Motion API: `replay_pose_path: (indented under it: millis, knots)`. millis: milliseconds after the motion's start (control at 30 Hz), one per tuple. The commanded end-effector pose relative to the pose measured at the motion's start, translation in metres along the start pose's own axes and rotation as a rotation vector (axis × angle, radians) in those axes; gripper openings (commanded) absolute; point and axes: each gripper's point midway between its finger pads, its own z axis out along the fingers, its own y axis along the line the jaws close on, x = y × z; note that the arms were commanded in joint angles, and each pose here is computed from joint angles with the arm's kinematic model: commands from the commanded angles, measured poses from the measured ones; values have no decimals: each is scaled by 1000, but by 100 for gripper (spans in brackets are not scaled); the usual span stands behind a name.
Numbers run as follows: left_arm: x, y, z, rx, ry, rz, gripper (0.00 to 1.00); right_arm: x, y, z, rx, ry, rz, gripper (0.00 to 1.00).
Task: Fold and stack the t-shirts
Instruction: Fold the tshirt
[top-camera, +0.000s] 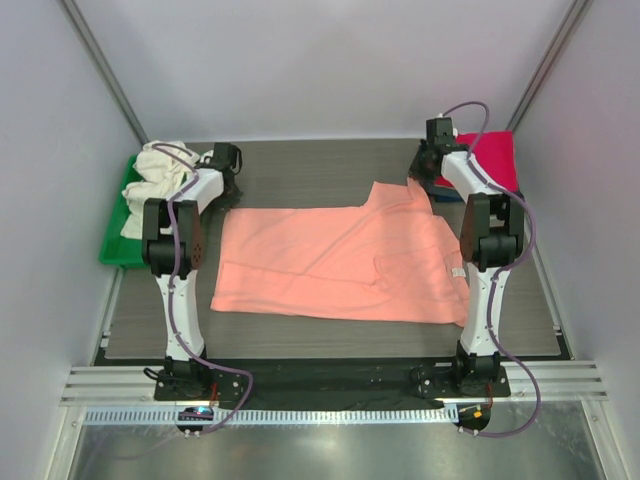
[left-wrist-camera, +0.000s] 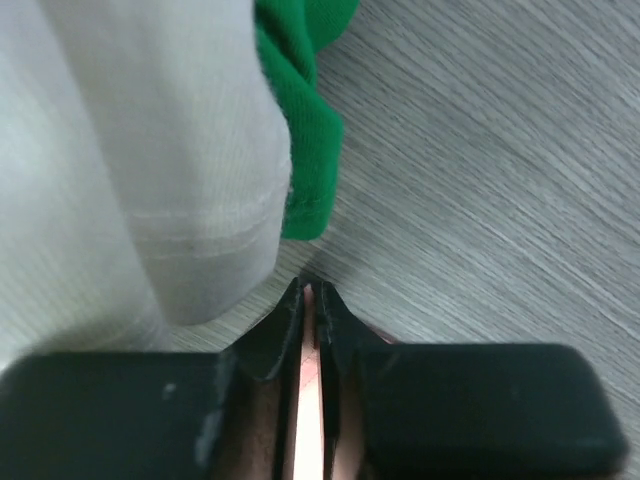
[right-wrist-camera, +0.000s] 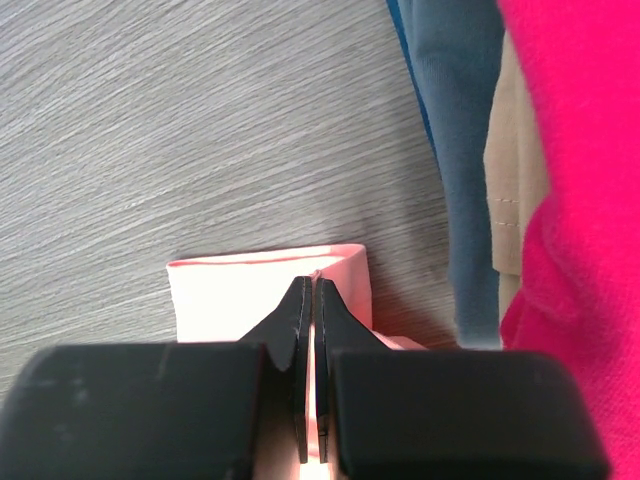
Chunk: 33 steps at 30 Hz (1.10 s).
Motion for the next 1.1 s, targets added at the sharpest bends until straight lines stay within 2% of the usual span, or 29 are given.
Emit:
replay_pose_path:
  millis: [0,67,167,367,467,500,533,600,667,733,767,800,967,1067]
  knots:
    - [-3,-4,0,16,1,-25,5,-31,26,-36,-74,-94,3,1]
    - [-7,-4,-10,20,-3,-30,0,-37,34,-47,-94,-111,-1,1]
    - [-12,-3,-23,29,-13,-43,0,-37,46,-61,-140,-108,-9,1]
    - [-8,4,-45,37,-1,-35,0,-35,53,-118,-190,-148,-17,1]
    - [-11,8,-57,42,-19,-47,0,-20,47,-149,-202,-161,-20,1]
    - [-10,12,-61,37,-21,-45,0,-1,37,-147,-182,-127,-21,1]
    - [-9,13,-63,36,-22,-45,0,-2,37,-167,-199,-156,-20,1]
    - [-4,19,-65,27,-18,-38,0,25,21,-169,-175,-118,-16,1]
    - [-3,25,-72,20,-28,-38,0,31,15,-196,-190,-152,-3,1]
    - [0,34,-77,3,-39,-38,0,57,1,-202,-176,-128,-2,1]
    - [1,36,-79,1,-42,-38,0,56,0,-220,-194,-169,1,1]
    - [2,38,-80,-3,-45,-39,0,74,-10,-219,-180,-144,0,1]
    - [11,50,-81,-23,-44,-30,0,106,-33,-252,-180,-164,23,1]
    - [15,55,-80,-38,-42,-23,0,117,-54,-267,-131,-221,65,1]
